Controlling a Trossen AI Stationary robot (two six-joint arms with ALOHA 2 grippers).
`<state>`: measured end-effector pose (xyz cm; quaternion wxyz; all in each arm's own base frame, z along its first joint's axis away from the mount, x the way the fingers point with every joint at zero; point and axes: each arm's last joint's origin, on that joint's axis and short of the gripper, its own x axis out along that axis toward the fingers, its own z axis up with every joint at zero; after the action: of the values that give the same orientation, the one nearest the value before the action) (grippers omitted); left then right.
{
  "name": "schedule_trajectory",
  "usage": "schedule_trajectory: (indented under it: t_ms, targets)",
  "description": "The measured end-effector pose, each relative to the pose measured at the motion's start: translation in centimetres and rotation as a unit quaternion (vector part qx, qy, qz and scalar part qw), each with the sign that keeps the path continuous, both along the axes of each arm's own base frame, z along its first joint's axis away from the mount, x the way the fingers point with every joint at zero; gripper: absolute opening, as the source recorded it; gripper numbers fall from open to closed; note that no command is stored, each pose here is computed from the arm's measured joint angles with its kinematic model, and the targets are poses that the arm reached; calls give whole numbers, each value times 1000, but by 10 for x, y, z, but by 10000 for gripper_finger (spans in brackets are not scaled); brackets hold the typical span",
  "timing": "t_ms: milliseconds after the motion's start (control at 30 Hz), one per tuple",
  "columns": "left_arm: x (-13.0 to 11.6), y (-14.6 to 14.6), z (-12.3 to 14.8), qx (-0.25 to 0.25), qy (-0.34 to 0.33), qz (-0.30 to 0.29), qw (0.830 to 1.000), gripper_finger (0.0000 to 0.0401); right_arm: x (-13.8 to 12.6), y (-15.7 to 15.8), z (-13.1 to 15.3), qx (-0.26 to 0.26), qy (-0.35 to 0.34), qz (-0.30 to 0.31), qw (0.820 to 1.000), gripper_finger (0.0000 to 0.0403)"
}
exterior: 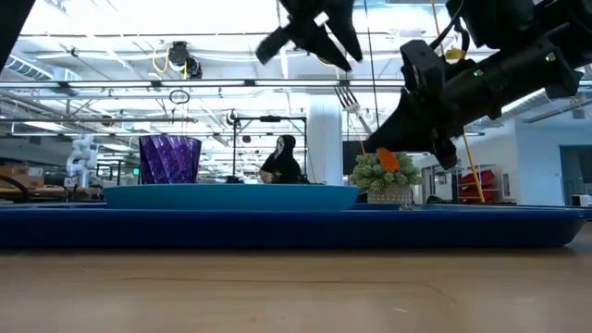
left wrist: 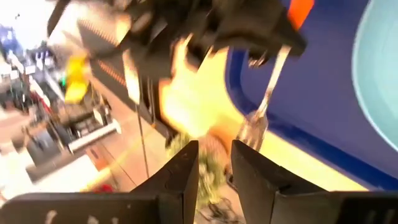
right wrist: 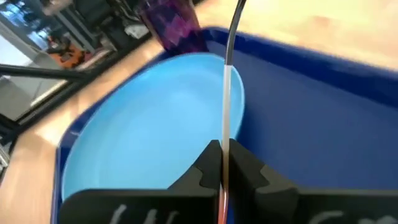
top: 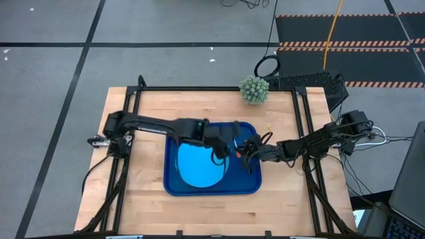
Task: Pick and place plate/cup/fork/spoon on tray
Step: Put the orange fork in the middle of the light blue plate and black spoon on the dark blue tray
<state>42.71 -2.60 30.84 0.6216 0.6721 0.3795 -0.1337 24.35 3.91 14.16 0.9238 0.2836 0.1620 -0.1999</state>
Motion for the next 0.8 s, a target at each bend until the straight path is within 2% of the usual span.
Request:
schedule_trajectory:
  t_ms: [133, 267, 367, 467, 600, 700, 800]
  targets:
    - [-18, 12, 31, -37, -53, 48, 997, 98, -2, 4, -3, 18, 7, -2, 1000, 0]
    - [-44, 23, 72, -94, -143, 110, 979, 97, -3, 9, -3, 27, 7, 5, 1000, 0]
    - [-65, 32, 98, -153, -208, 158, 953, 97, -4, 10, -3, 43, 4, 1, 999, 0]
    - [-89, 39, 124, -230, -276, 201, 911, 97, -4, 13, -4, 69, 2, 3, 998, 0]
    - [-111, 45, 143, -326, -321, 232, 858, 97, -5, 19, -4, 110, -6, 12, 994, 0]
    - [-120, 48, 149, -360, -329, 240, 839, 97, -7, 24, -4, 147, -8, 13, 989, 0]
    - [-126, 49, 151, -370, -326, 243, 835, 97, -9, 28, -6, 198, -12, 11, 980, 0]
